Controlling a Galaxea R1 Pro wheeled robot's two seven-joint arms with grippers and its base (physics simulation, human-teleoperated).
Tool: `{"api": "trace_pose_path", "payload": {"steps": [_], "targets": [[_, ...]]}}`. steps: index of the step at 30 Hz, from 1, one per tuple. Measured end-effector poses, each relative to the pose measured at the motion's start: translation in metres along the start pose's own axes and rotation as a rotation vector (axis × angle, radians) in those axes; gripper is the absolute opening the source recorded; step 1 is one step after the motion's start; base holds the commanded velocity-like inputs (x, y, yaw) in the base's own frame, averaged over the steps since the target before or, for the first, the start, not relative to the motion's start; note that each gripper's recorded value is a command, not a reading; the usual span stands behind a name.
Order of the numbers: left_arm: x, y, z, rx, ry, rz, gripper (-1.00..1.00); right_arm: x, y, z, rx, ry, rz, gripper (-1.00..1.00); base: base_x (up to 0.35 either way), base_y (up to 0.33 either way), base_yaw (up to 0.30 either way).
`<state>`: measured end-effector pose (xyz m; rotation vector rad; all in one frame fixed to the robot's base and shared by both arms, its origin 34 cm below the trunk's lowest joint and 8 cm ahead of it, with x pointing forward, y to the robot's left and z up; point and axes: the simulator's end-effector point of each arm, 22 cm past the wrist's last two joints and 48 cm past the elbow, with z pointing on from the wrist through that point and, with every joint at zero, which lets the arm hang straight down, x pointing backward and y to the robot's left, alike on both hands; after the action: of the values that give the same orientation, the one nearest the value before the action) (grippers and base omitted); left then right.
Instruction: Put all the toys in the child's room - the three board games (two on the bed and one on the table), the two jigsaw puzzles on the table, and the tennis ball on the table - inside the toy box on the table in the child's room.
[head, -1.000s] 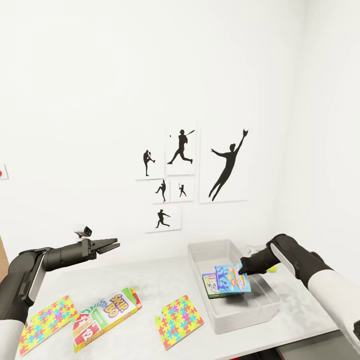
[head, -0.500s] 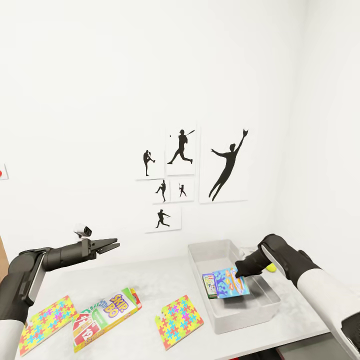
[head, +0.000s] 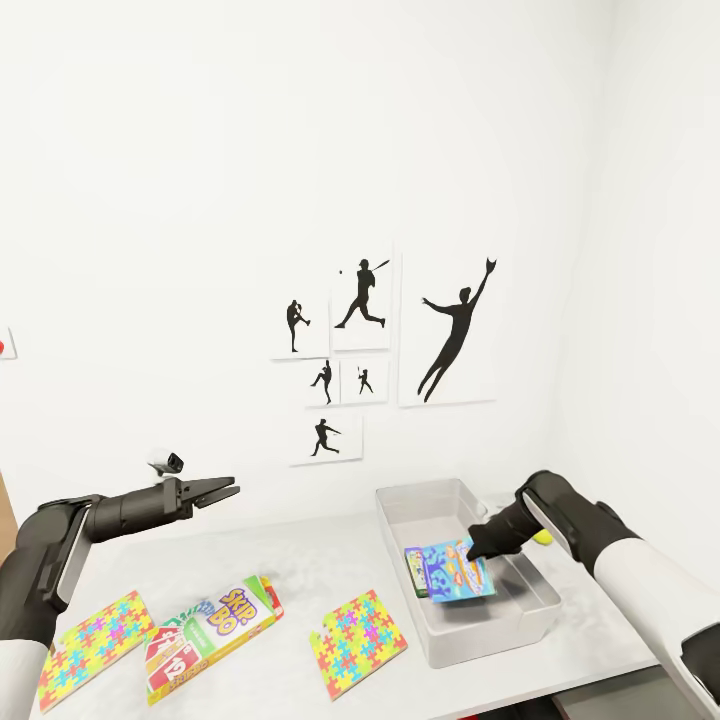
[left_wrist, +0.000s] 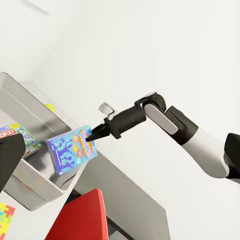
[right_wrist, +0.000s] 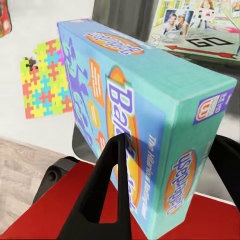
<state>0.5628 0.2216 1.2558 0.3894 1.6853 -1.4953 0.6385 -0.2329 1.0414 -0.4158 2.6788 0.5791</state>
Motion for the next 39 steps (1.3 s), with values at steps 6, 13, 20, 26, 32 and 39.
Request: {"api": "trace_pose_path", "payload": {"steps": [6, 13, 20, 26, 32, 39], "targets": [[0.0, 0.0, 0.0, 0.0, 0.0, 0.0, 1.0, 0.01, -0.005, 0.001, 0.023, 0.045, -0.04, -1.0, 0.0, 0.0, 0.0], [0.0, 0.0, 0.0, 0.0, 0.0, 0.0, 1.0, 0.018, -0.001, 0.001, 0.004, 0.083, -0.066, -1.0, 0.0, 0.0, 0.0], [0.0, 0.0, 0.0, 0.0, 0.0, 0.0, 1.0, 0.022, -0.004, 0.0, 0.017, 0.1, -0.076, -1.0, 0.0, 0.0, 0.0], [0.0, 0.0, 0.0, 0.001, 0.0, 0.0, 1.0, 0.022, -0.004, 0.0, 0.018, 0.1, -0.075, -1.0, 0.0, 0.0, 0.0], [-0.001, -0.001, 0.0, 0.002, -0.002, 0.0, 1.0, 0.018, -0.004, -0.003, 0.018, 0.093, -0.076, -1.0, 0.0, 0.0, 0.0], [-0.001, -0.001, 0.0, 0.003, -0.003, 0.0, 1.0, 0.014, -0.005, -0.007, 0.021, 0.087, -0.075, -1.0, 0.0, 0.0, 0.0]]}}
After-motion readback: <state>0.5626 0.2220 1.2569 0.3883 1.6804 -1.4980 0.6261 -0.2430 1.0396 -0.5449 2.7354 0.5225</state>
